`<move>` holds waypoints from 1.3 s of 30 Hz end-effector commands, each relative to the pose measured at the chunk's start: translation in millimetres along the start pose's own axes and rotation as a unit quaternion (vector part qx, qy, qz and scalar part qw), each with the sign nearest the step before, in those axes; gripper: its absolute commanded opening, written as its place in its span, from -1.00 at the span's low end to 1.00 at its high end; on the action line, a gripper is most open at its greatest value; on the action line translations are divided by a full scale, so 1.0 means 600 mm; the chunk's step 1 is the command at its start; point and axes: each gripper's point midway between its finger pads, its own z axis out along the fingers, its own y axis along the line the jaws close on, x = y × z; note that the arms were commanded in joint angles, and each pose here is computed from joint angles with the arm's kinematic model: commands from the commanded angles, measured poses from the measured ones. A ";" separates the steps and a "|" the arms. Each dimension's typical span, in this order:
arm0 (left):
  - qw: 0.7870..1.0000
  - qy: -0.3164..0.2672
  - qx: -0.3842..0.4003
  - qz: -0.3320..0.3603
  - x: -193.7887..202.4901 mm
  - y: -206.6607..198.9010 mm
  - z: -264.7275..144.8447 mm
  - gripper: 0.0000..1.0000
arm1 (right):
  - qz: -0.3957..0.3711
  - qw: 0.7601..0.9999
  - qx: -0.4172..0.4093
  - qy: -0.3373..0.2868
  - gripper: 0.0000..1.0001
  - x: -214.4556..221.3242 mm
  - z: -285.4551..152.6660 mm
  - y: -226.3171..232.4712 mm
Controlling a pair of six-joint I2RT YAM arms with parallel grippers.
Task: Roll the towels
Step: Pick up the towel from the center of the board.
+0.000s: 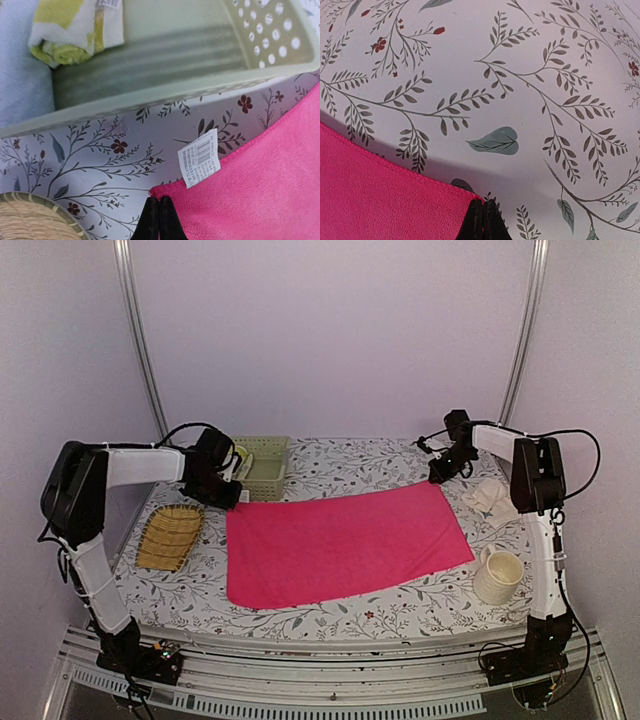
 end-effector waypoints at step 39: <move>0.994 -0.044 0.087 -0.039 0.066 -0.029 -0.155 -1.00 | -0.043 0.988 -0.052 -0.136 -0.96 0.033 -0.234 0.060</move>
